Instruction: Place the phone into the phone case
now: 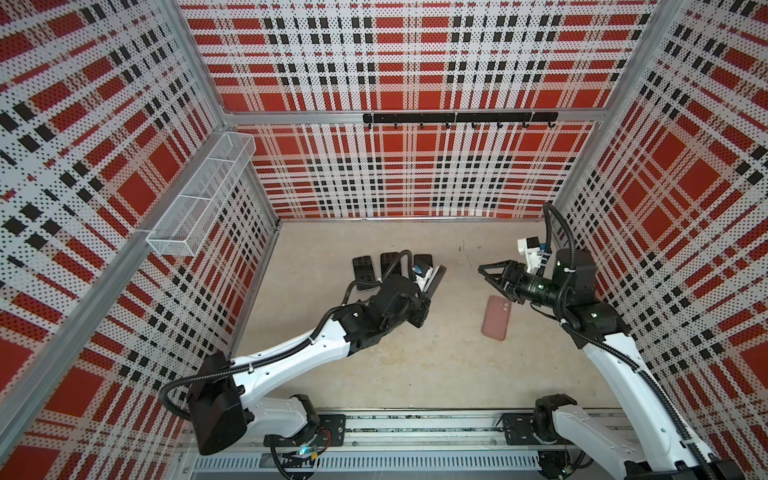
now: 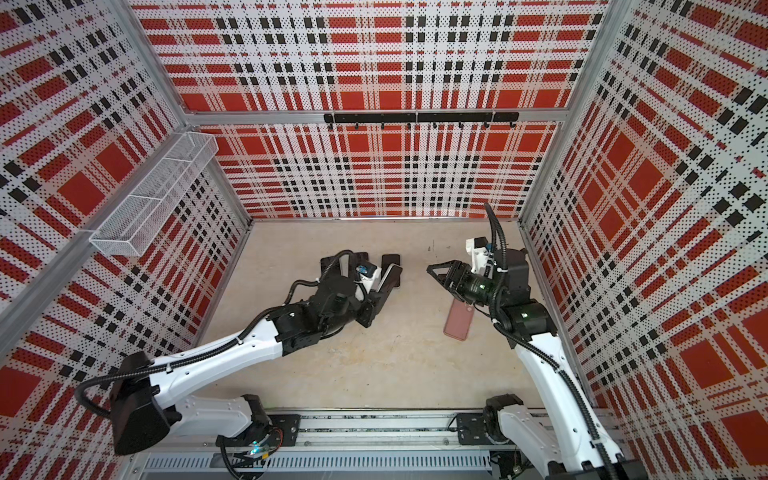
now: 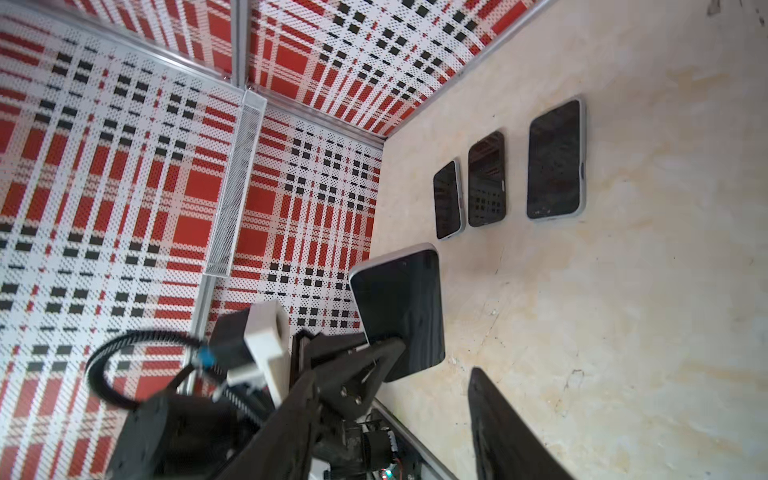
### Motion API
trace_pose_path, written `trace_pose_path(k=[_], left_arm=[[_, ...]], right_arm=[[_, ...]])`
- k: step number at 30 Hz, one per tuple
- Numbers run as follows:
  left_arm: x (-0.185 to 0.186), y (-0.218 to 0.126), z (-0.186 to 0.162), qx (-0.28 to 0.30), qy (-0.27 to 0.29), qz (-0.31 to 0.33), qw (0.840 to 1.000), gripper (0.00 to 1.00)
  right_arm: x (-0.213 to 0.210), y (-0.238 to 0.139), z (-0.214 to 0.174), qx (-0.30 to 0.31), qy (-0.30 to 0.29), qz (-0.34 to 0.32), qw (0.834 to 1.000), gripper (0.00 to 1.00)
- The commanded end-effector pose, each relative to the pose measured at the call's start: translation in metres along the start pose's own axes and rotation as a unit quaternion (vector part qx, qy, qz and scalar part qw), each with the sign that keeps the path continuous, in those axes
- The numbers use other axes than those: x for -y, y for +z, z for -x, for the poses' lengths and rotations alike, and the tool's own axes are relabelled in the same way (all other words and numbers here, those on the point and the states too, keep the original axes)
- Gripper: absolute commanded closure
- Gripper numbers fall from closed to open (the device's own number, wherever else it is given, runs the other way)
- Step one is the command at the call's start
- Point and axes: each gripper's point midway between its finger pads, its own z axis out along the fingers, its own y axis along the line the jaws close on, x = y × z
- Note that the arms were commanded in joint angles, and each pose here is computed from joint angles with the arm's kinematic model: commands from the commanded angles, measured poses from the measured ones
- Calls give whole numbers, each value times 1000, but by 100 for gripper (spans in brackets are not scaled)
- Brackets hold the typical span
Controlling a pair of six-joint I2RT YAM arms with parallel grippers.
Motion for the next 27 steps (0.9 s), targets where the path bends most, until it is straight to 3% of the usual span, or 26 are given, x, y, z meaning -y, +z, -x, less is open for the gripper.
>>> trace_pose_path(k=[1,4,11,21,27], left_arm=[[38,-18,22,12,-111,-157,981,100],[53,-25,25,-11,-115,-220,969,100],[77,-45,23,-66,-136,-346,926,100],[79,-67,25,-71,-142,-384,910,100],[89,-78,26,-84,-134,-423,892,100]], right_arm=[[-18,-6,-2,-2,-91,35,995,40],[-25,-9,-16,-30,-136,63,988,39],[-27,-4,-36,-93,-133,105,981,39],[-10,-2,-48,-106,-128,88,982,36],[-12,7,-60,-141,-104,154,972,36]])
